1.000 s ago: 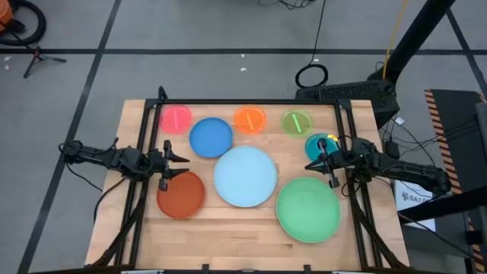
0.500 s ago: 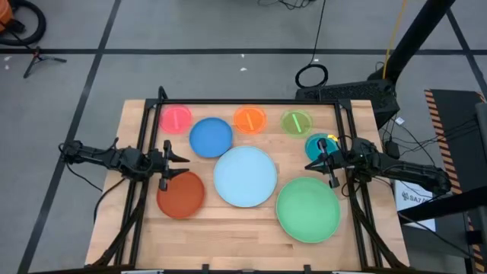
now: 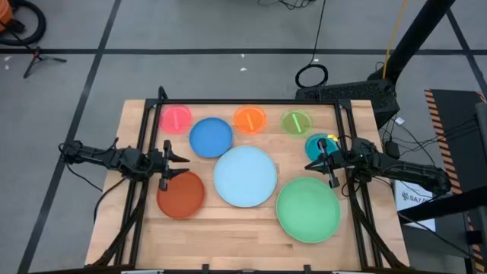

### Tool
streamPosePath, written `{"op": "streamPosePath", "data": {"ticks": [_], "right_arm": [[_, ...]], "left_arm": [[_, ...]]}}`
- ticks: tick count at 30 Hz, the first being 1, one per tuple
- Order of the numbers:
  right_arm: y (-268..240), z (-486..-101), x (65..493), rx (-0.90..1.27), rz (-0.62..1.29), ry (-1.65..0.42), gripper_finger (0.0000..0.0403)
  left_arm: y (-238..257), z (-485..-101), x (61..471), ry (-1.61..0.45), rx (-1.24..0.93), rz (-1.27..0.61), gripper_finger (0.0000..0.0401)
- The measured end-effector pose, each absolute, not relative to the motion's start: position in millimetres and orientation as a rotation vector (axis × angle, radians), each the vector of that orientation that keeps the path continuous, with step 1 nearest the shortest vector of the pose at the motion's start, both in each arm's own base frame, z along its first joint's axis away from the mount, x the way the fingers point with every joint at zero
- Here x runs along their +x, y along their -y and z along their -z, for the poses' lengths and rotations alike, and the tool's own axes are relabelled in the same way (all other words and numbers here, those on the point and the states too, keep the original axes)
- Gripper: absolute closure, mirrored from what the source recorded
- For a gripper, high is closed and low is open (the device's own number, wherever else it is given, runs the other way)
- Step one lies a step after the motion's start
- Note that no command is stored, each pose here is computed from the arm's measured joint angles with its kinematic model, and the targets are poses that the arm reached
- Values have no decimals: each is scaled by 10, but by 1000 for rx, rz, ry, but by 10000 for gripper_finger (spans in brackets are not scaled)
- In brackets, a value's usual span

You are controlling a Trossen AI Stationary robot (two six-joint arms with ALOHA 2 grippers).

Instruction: Stack plastic plates

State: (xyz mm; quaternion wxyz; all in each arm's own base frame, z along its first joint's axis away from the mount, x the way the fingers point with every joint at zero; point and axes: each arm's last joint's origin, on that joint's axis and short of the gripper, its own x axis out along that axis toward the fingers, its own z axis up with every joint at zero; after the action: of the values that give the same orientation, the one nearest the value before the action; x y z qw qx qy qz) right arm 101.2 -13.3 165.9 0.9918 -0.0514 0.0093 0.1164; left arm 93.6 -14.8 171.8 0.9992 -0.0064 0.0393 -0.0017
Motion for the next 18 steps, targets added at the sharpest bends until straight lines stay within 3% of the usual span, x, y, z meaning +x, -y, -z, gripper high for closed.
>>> {"op": "streamPosePath", "data": {"ticks": [8, 14, 18], "right_arm": [[133, -1659, 1012, -81, -233, -21, 392], [141, -1673, 1014, 480, -194, -67, 392], [157, -1669, 1018, 585, -136, -67, 392]], "left_arm": [[148, -1718, 936, -78, -13, 3, 242], [148, -1719, 936, -78, -7, 4, 242], [148, -1719, 936, -78, 16, 5, 242]]}}
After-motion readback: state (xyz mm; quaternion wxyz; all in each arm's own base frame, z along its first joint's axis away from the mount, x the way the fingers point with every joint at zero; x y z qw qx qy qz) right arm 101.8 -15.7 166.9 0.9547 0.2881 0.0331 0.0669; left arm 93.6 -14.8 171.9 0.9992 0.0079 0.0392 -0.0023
